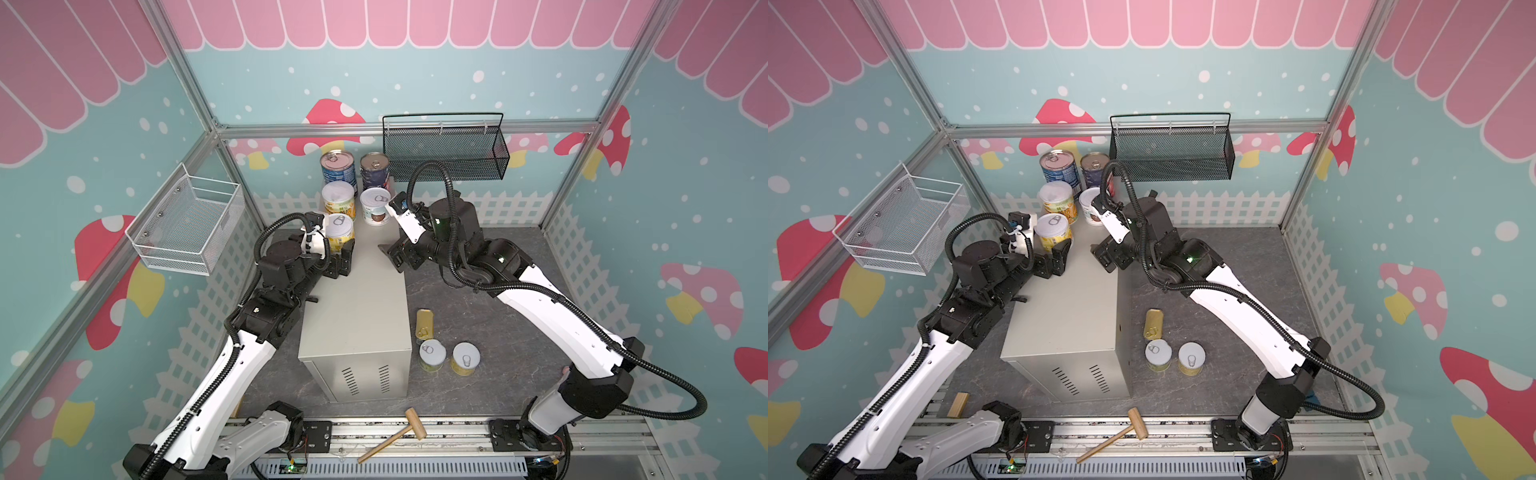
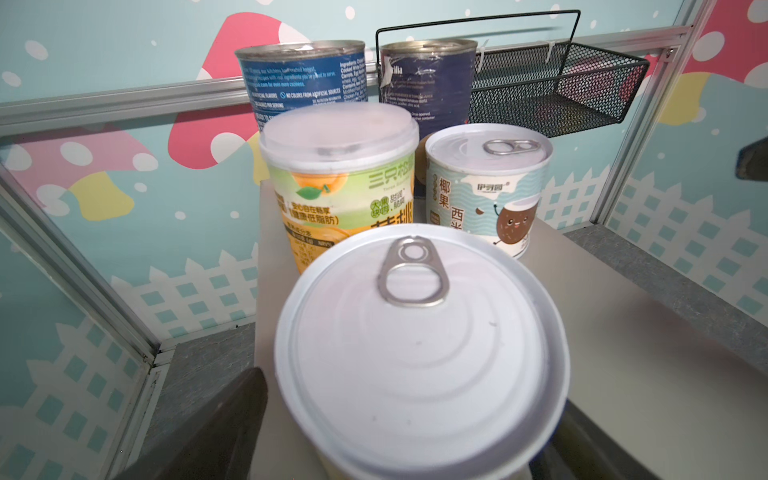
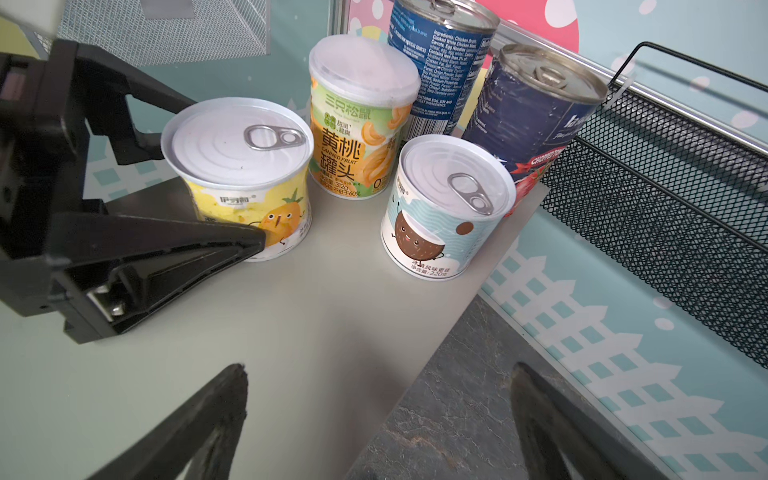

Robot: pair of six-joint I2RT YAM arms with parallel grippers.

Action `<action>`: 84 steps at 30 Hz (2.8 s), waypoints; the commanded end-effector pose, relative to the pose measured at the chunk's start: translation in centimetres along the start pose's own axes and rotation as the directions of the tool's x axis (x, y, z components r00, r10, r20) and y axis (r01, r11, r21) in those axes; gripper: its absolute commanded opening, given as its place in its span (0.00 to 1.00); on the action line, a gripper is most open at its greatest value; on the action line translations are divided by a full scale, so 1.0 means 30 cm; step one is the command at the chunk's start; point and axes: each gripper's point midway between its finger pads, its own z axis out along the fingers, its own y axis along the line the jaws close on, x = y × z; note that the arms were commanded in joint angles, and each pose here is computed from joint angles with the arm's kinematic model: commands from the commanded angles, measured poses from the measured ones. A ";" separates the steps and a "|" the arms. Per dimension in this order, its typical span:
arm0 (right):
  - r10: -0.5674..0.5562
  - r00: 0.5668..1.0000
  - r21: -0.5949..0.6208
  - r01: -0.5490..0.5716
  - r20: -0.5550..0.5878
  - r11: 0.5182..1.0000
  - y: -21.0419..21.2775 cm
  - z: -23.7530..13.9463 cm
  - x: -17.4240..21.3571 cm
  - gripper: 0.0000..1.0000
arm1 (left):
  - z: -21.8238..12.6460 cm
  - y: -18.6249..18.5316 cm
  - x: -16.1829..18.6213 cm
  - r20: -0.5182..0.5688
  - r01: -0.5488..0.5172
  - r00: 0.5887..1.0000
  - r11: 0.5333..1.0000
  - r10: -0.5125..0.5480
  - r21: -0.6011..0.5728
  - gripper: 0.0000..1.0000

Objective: Place and organize the canned foods onto the counter

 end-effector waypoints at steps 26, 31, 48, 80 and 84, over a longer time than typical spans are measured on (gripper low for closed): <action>0.015 0.999 0.026 -0.016 0.033 1.000 -0.025 -0.028 -0.011 0.99 | 0.050 0.041 -0.001 0.049 0.041 0.998 0.997 -0.038 -0.065 0.93; 0.017 0.999 0.020 -0.017 0.035 1.000 -0.021 -0.025 -0.012 0.99 | 0.047 0.028 0.001 0.046 0.038 0.998 0.998 -0.036 -0.043 0.93; 0.026 0.998 0.036 -0.028 0.063 0.999 -0.040 -0.046 -0.052 0.99 | -0.208 0.134 -0.055 0.020 0.112 0.994 0.974 -0.111 -0.195 0.99; 0.050 0.997 -0.022 -0.049 0.054 0.999 -0.004 -0.021 -0.051 0.99 | -0.088 0.273 -0.036 -0.008 0.277 0.960 0.957 -0.278 -0.090 0.99; 0.047 0.997 -0.023 -0.045 0.055 0.999 -0.003 -0.020 -0.050 0.99 | -0.080 0.275 -0.028 -0.015 0.280 0.959 0.956 -0.282 -0.090 0.99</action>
